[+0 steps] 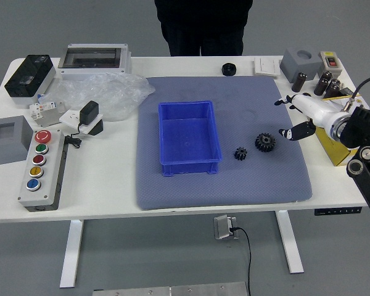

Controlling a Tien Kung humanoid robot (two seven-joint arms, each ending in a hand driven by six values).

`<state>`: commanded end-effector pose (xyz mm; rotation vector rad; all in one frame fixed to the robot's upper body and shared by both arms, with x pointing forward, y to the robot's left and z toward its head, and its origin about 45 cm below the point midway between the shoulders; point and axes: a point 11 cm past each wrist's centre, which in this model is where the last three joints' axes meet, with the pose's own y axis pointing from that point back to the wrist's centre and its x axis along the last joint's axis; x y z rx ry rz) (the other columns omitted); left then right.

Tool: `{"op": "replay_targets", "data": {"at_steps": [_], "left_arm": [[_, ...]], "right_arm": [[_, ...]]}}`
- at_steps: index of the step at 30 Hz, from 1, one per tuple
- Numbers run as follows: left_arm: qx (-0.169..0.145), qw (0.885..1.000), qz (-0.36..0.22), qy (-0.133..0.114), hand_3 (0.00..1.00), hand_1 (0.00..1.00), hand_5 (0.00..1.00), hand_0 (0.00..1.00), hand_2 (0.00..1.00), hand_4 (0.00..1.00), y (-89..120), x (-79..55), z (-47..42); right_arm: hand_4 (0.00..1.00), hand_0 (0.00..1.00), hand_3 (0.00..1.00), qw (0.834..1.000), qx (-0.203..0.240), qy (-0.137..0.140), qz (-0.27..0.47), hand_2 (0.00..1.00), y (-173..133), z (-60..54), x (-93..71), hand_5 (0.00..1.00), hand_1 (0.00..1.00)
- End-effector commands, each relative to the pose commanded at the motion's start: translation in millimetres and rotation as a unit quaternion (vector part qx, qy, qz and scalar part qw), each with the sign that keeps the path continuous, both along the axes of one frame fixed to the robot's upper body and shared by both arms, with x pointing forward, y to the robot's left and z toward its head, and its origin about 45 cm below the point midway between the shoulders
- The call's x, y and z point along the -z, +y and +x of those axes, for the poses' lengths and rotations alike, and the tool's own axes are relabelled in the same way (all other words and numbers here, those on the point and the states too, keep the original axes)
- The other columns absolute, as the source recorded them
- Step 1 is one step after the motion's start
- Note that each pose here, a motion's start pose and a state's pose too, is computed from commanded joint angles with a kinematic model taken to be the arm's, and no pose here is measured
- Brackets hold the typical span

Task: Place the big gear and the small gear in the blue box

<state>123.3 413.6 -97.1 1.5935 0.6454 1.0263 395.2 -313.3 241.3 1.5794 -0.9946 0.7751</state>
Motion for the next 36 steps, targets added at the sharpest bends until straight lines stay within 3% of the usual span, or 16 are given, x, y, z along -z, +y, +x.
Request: {"op": "replay_targets", "data": {"at_steps": [13,19,20,36], "left_arm": [[0.004,1.0,0.001,0.0,0.676,0.747,0.247,0.779,0.737,0.56,0.2,-0.3,0.7],[0.005,1.0,0.001,0.001,0.677,0.746,0.246,0.779,0.737,0.56,0.2,-0.2,0.4],[0.005,1.0,0.0,0.001,0.677,0.746,0.245,0.779,0.737,0.561,0.1,-0.1,0.4],[0.002,1.0,-0.003,0.0,0.677,0.746,0.244,0.779,0.736,0.563,-2.8,0.8,0.4]], "right_arm": [[0.678,0.924,0.998,0.994,-0.028,0.016,-0.101,0.958,17.9,3.9,22.7,0.014,0.874],[0.681,0.925,0.978,0.993,-0.035,0.033,-0.109,0.938,23.1,6.6,32.9,0.018,0.869],[0.682,0.912,0.894,0.993,-0.035,0.036,-0.109,0.906,23.9,7.4,34.6,0.022,0.853],[0.683,0.907,0.865,0.991,-0.036,0.059,-0.113,0.861,31.1,18.2,46.5,0.022,0.826]]}}
